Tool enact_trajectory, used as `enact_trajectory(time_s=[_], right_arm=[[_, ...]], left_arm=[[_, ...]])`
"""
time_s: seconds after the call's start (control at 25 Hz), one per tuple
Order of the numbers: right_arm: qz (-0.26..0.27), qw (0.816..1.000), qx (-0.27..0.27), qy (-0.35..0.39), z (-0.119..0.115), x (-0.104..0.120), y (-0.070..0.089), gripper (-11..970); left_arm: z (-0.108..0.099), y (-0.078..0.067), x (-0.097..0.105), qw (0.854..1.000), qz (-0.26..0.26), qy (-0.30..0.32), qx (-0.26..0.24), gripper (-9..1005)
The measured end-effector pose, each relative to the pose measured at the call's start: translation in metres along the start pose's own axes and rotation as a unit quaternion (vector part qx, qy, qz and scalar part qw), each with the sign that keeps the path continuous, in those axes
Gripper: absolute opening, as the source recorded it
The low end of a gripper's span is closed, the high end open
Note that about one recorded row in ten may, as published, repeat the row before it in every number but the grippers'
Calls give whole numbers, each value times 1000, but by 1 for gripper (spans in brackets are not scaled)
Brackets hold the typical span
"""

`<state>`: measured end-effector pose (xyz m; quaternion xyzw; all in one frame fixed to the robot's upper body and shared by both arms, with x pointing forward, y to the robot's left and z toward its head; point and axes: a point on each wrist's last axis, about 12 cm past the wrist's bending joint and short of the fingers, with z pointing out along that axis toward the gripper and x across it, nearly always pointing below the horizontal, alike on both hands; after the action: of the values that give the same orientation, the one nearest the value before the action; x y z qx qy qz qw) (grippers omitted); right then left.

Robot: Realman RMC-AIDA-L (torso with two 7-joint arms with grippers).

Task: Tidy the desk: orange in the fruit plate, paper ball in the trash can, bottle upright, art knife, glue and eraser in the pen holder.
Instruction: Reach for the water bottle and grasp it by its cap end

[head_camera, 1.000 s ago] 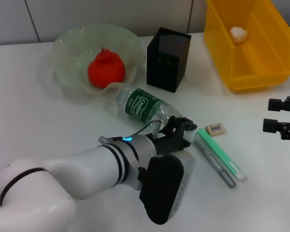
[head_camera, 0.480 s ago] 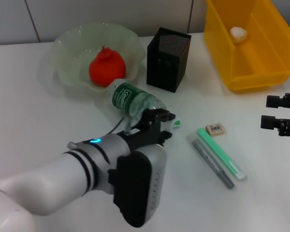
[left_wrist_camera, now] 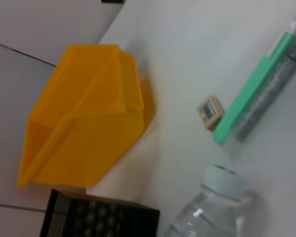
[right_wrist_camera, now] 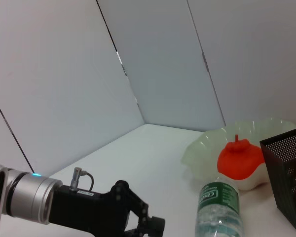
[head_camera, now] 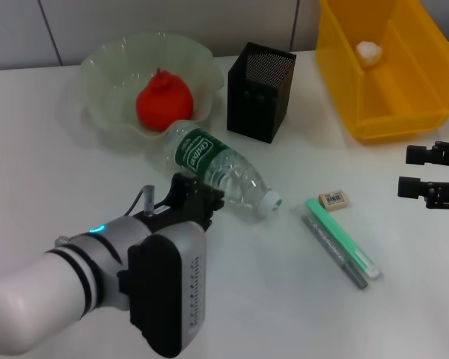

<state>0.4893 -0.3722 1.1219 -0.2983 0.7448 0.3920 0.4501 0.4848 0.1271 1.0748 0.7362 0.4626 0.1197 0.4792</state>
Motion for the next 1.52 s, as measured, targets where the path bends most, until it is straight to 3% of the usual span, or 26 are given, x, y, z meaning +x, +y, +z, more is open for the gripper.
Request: enact_trajectory(time_s=[0.2, 0.4, 0.6, 0.8, 0.92, 0.96, 1.12, 1.24, 1.28, 1.52], right_arm=[[0, 1000, 1, 0, 0, 0, 0, 764], [1, 1000, 2, 0, -1, 1, 0, 764], [2, 1000, 2, 0, -1, 1, 0, 763], [1, 1000, 2, 0, -1, 1, 0, 763], [1, 1000, 2, 0, -1, 1, 0, 763], [1, 1000, 2, 0, -1, 1, 0, 763], [2, 1000, 1, 0, -1, 1, 1, 763], [5, 1000, 2, 1, -3, 2, 1, 762], [5, 1000, 5, 3, -5, 2, 0, 762], [15, 999, 7, 47, -22, 0, 0, 762]], left_arm=[[-3, -1, -3, 1000, 6, -2, -2, 88], [-6, 5, -12, 1000, -3, -19, 5, 30], [-7, 11, -21, 999, -17, -39, 19, 189], [1, 9, -32, 998, 33, -48, 23, 387], [1, 9, -32, 998, 33, -48, 23, 536], [8, 6, -33, 996, 60, -51, 28, 586], [8, 6, -33, 996, 60, -51, 28, 652], [17, 9, -32, 996, 65, -57, 34, 702], [34, 15, -27, 995, 73, -57, 35, 719], [48, 16, -23, 994, 93, -49, 30, 800]])
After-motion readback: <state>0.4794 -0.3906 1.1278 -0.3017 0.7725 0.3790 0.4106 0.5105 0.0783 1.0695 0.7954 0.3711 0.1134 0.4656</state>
